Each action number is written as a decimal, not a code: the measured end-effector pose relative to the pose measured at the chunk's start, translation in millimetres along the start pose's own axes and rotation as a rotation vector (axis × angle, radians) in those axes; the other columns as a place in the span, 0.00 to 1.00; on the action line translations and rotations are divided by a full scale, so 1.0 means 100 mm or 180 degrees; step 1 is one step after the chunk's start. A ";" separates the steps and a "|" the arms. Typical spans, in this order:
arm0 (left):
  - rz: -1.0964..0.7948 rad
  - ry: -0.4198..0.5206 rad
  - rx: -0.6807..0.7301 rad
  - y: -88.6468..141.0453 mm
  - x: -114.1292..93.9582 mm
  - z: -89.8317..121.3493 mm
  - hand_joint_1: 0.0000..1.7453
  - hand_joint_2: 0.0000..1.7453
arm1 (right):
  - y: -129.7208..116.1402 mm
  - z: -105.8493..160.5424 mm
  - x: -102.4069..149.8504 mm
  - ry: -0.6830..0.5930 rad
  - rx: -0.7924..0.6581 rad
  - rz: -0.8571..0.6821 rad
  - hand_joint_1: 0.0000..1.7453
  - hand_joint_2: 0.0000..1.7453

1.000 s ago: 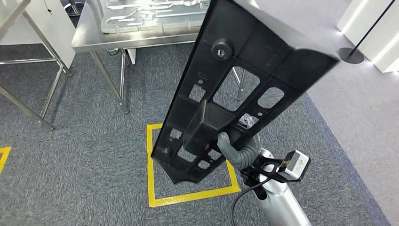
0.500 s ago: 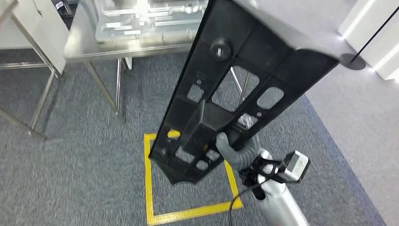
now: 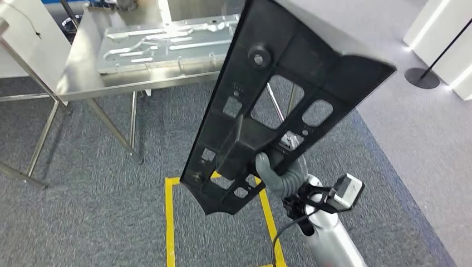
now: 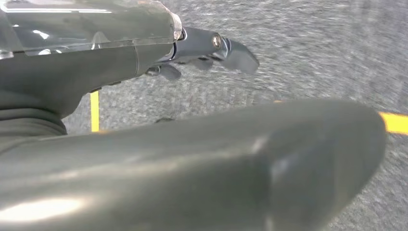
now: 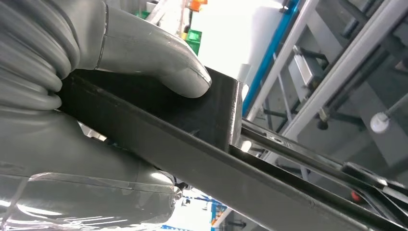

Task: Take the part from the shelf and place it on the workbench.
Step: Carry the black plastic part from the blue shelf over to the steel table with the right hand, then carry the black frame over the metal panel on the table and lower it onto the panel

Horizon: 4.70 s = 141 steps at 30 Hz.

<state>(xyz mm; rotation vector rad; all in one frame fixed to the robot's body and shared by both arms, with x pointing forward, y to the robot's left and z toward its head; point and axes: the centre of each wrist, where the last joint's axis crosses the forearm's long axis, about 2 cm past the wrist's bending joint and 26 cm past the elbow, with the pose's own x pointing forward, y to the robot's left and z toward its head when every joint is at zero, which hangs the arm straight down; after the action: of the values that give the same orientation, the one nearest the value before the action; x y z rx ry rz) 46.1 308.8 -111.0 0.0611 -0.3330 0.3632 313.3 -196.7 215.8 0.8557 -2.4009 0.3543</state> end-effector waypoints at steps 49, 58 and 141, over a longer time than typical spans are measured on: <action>0.0037 -0.0081 -0.0039 -0.01 -0.03 0.01 0.00 0.00 | -0.13 0.10 0.06 0.0116 -0.0126 0.0288 1.00 1.00; 0.0081 -0.0087 -0.0049 -0.04 -0.03 0.01 0.00 0.00 | -0.16 0.05 0.05 0.0212 -0.0064 0.0423 1.00 1.00; -0.0084 -0.0248 -0.0124 -0.07 0.08 -0.01 0.00 0.00 | -0.64 -0.41 -1.13 0.2197 0.3293 0.4657 1.00 1.00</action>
<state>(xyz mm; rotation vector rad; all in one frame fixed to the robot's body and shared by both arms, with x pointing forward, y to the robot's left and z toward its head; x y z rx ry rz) 55.8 305.1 -109.9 0.0414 -0.4158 0.3287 443.6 -172.5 186.4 -0.8136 -1.5976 2.0675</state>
